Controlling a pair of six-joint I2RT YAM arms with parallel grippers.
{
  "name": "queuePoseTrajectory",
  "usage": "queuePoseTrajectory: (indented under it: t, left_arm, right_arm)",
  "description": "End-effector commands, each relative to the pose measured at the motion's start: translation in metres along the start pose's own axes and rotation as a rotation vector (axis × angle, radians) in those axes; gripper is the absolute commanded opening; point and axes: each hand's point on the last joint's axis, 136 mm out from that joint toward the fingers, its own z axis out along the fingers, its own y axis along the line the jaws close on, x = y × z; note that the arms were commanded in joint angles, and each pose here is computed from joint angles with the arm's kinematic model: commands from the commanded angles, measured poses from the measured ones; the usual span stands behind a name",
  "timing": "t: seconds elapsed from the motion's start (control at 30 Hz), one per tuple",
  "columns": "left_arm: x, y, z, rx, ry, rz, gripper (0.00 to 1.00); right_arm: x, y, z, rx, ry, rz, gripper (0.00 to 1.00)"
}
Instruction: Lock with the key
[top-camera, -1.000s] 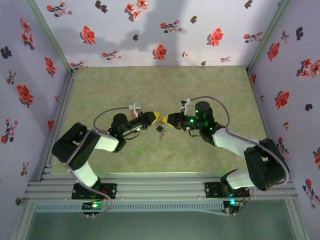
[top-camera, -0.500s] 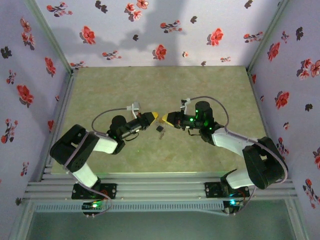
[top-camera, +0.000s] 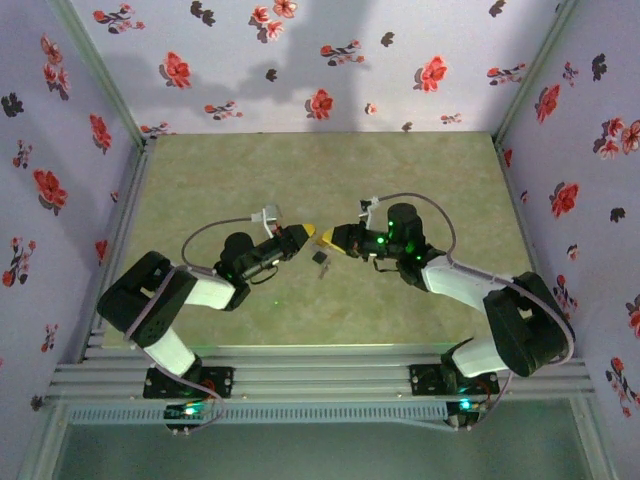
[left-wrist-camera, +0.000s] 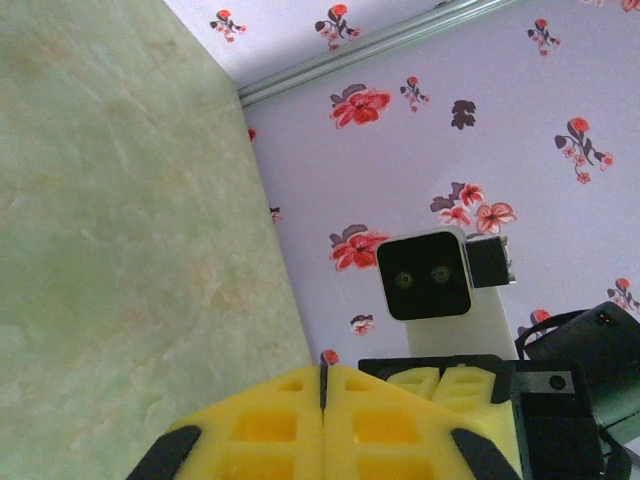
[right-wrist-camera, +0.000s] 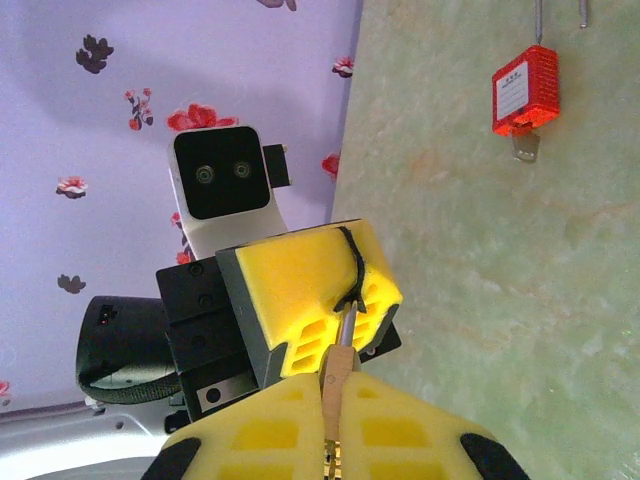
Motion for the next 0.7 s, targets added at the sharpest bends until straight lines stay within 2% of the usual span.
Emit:
queuePoseTrajectory:
  t: [0.0,0.67]
  left_arm:
    - [0.041,0.006,0.003,-0.019,0.149,-0.026,0.0]
    - [0.056,-0.026,0.006,0.067,0.182,0.001,0.0]
  right_arm:
    - [-0.01,0.049,0.007,-0.132,-0.034,-0.176,0.0]
    - [-0.022,0.039,0.02,-0.146,-0.085,-0.139,0.0]
